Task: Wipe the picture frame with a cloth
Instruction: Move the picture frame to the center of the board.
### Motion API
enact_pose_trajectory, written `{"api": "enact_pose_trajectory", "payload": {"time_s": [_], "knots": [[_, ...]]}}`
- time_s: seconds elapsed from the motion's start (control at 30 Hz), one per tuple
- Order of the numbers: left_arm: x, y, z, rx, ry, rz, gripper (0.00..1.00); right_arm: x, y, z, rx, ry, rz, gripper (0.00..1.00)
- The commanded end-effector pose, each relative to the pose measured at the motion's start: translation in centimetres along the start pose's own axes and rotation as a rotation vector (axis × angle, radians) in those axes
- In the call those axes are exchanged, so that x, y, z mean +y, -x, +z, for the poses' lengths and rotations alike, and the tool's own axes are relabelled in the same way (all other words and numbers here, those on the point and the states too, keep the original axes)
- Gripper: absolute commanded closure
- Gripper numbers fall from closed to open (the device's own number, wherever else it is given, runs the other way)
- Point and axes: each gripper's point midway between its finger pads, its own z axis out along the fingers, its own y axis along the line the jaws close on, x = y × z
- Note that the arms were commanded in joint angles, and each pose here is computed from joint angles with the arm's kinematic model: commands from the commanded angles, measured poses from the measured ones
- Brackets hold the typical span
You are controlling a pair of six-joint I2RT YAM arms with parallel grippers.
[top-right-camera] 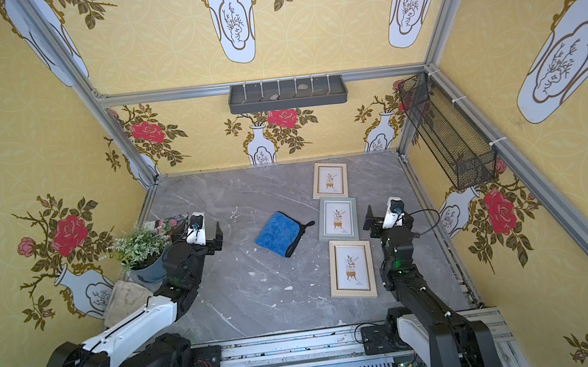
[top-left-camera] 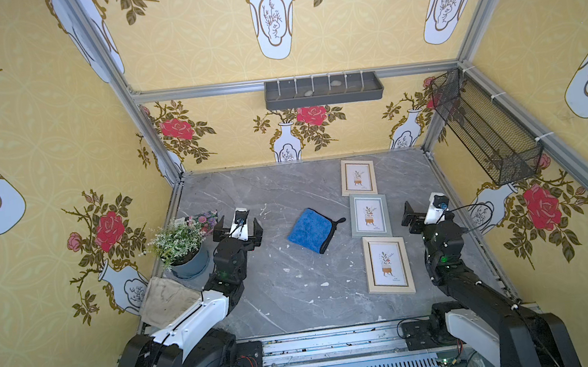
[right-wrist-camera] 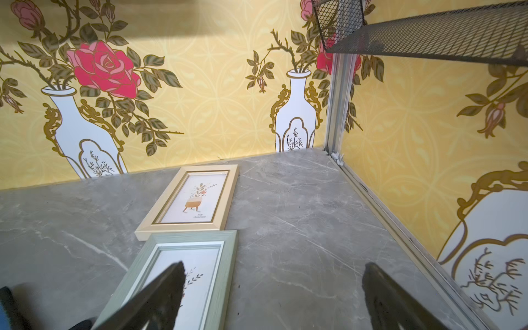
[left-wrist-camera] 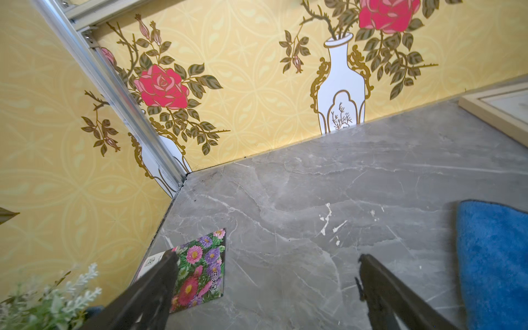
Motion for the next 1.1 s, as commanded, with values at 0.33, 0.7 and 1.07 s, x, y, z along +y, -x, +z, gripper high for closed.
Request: {"api": "enact_pose_trajectory", "payload": {"time_s": [0.33,0.7,1.07], "knots": [[2.3,1.8,-4.4,0.313,0.045,-0.561,0.0,-2.3,0.8,0.4,0.363,-0.195,0.485,0.02],[-2.3,2.1,-5.4,0.35,-0.236,-0.605,0.0,0.6,-1.8,0.6,0.531,-0.09,0.437,0.02],[-8.1,1.3,-1.8,0.471,-0.42,-0.61,0.0,7.9,-4.0,6.6,0.711,-0.006,0.29,0.03]]}}
